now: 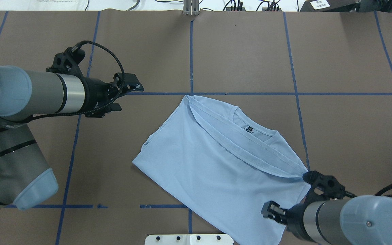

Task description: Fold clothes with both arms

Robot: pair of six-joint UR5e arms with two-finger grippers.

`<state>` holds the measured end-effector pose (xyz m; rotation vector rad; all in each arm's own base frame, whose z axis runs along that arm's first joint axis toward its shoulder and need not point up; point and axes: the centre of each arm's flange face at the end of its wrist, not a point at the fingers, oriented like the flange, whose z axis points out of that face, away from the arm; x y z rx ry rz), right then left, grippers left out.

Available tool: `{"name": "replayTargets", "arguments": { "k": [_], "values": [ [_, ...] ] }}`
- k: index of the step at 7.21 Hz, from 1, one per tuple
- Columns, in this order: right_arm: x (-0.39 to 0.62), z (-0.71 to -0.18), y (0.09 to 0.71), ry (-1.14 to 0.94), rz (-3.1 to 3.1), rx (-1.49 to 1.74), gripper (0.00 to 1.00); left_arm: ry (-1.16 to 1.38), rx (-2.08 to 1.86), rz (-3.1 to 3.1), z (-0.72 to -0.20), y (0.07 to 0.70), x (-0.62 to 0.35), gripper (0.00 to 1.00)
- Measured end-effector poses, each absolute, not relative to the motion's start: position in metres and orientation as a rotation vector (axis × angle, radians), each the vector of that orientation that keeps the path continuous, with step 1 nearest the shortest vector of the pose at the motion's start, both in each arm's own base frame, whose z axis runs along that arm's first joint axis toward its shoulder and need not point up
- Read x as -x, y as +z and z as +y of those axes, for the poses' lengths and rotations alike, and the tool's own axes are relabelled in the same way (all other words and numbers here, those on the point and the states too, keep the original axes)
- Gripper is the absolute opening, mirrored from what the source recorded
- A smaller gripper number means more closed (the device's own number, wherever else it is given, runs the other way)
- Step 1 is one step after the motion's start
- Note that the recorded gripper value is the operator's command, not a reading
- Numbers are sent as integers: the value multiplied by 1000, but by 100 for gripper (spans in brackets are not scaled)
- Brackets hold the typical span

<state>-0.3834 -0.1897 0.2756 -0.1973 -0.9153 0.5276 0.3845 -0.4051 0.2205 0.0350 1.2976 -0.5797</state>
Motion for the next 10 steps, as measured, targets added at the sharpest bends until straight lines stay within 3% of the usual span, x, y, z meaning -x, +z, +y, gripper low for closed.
{"name": "replayTargets", "arguments": {
  "k": [2, 5, 7, 10],
  "values": [
    [379, -271, 258, 657, -975, 65, 100, -577, 68, 1172, -368, 232, -421, 96],
    [393, -359, 260, 665, -945, -81, 100, -533, 112, 1052, -336, 265, -480, 85],
    [407, -381, 267, 648, -920, -110, 100, -514, 114, 1012, -328, 281, -502, 77],
    [424, -402, 273, 656, -1003, -135, 100, -513, 112, 982, -327, 294, -512, 73]
  ]
}}
